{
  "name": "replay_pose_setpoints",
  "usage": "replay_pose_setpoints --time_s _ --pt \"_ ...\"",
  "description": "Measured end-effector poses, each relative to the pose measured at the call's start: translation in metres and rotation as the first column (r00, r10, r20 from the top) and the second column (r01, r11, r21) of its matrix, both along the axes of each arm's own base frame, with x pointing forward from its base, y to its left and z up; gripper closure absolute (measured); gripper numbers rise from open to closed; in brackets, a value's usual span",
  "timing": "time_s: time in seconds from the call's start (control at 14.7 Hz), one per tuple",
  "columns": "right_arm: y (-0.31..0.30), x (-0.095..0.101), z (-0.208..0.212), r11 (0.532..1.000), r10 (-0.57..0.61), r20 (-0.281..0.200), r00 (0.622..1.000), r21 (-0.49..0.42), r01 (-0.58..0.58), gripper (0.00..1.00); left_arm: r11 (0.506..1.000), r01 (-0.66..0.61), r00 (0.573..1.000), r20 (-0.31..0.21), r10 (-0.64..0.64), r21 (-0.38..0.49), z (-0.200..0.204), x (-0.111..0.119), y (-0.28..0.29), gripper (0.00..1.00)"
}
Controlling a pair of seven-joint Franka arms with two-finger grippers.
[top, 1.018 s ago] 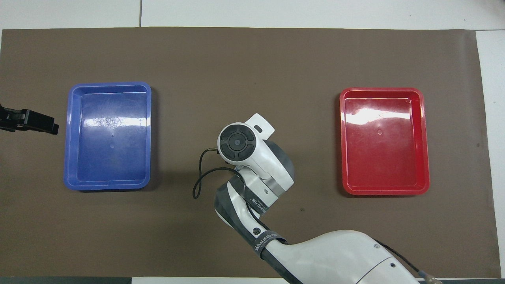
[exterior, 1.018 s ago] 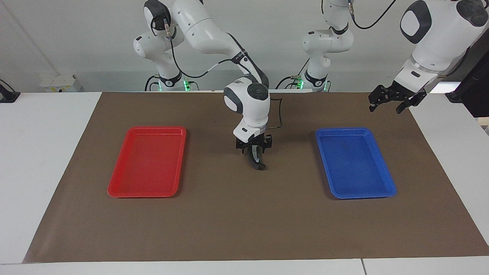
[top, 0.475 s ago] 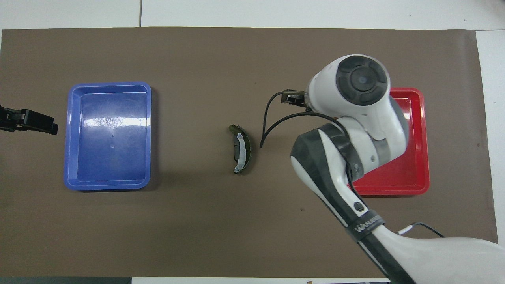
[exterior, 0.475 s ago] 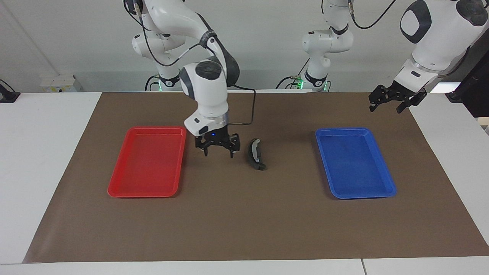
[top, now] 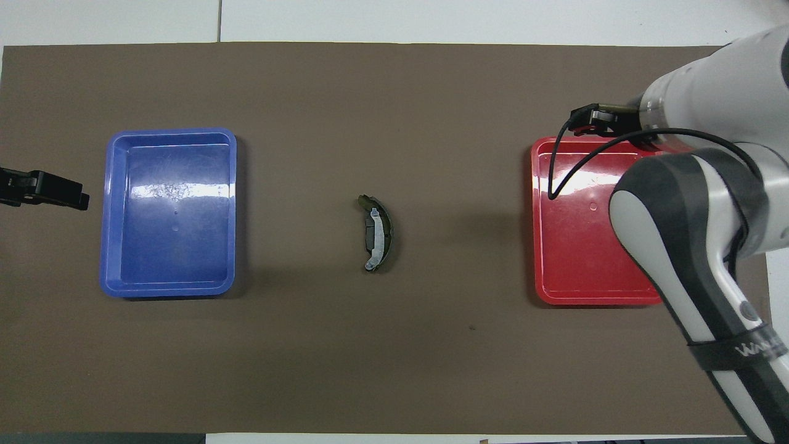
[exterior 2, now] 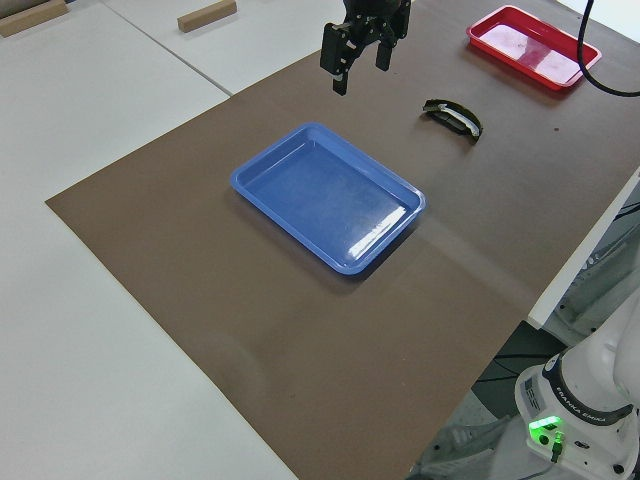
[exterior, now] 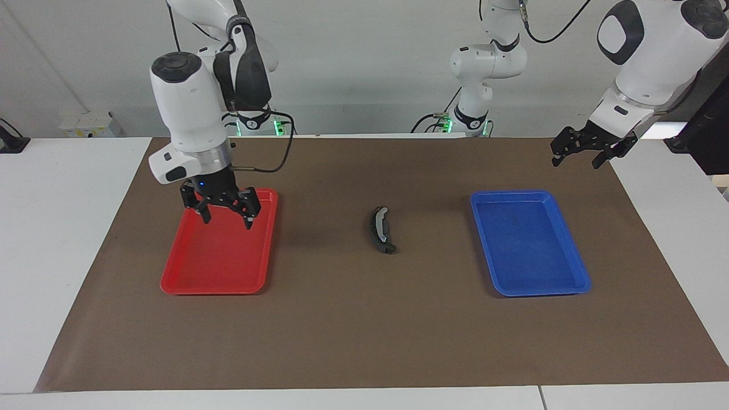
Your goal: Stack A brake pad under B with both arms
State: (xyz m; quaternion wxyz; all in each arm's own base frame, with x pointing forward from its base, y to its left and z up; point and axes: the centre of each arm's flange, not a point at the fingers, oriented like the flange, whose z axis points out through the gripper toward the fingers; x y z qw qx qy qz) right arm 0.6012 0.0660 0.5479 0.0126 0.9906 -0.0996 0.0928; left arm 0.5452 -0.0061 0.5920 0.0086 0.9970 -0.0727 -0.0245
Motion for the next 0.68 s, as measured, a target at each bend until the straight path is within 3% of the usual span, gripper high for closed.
replay_pose_setpoints --time_s 0.14,0.41,0.68 --pt "-0.02 -0.018 0.027 1.0 0.009 -0.034 0.999 -0.009 -0.009 0.0 1.0 0.0 1.0 0.0 0.0 0.0 0.0 0.0 0.0 0.0" --pt "-0.054 -0.055 0.074 0.999 0.023 -0.15 0.988 -0.019 -0.026 0.0 1.0 -0.001 1.0 0.0 0.001 0.0 0.0 0.0 0.0 0.0" --pt "-0.063 -0.065 0.085 1.0 0.006 -0.204 0.979 -0.019 -0.01 0.0 1.0 -0.001 1.0 0.0 0.001 0.0 0.0 0.0 0.0 0.0"
